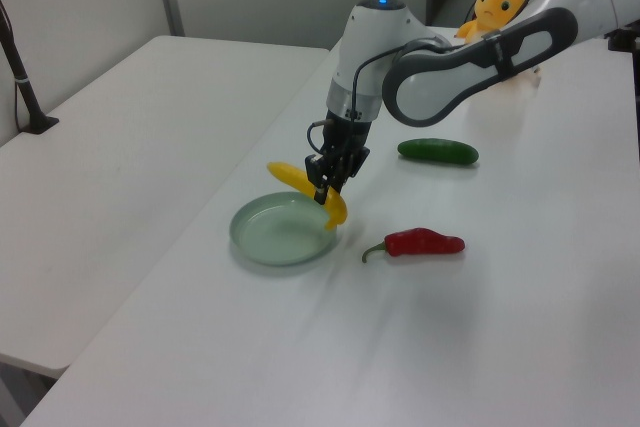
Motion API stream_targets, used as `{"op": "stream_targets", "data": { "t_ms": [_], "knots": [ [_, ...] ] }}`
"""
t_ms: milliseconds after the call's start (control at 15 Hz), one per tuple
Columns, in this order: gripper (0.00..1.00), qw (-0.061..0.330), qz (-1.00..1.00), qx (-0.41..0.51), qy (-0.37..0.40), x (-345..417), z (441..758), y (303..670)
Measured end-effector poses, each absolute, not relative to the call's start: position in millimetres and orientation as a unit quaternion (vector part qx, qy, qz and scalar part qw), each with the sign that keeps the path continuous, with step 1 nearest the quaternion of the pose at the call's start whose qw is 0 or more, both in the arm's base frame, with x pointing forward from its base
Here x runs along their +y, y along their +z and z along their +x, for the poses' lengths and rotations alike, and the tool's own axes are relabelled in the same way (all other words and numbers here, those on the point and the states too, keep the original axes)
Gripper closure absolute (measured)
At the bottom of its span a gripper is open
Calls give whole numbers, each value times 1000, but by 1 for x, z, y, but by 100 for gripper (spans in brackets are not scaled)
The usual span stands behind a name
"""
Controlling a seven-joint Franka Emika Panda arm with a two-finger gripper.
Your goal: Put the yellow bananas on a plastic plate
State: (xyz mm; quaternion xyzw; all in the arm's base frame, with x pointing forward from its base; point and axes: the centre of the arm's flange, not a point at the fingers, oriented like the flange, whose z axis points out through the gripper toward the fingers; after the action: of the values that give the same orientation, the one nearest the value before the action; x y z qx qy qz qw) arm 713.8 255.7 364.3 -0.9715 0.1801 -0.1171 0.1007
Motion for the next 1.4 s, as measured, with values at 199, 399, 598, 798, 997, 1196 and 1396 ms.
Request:
{"op": "stream_targets", "data": {
  "t_ms": [199,399,598,798,997,1196,1396],
  "knots": [
    [67,106,-970,177,-129,262,716,353],
    [67,110,-968,177,-141,265,719,338],
    [67,119,-962,192,-155,268,726,325],
    [67,120,-960,197,-156,269,730,319],
    [60,120,-960,197,-156,270,730,318],
    [30,121,-960,197,-157,270,730,319],
    [0,123,-959,197,-160,270,732,323]
  ]
}}
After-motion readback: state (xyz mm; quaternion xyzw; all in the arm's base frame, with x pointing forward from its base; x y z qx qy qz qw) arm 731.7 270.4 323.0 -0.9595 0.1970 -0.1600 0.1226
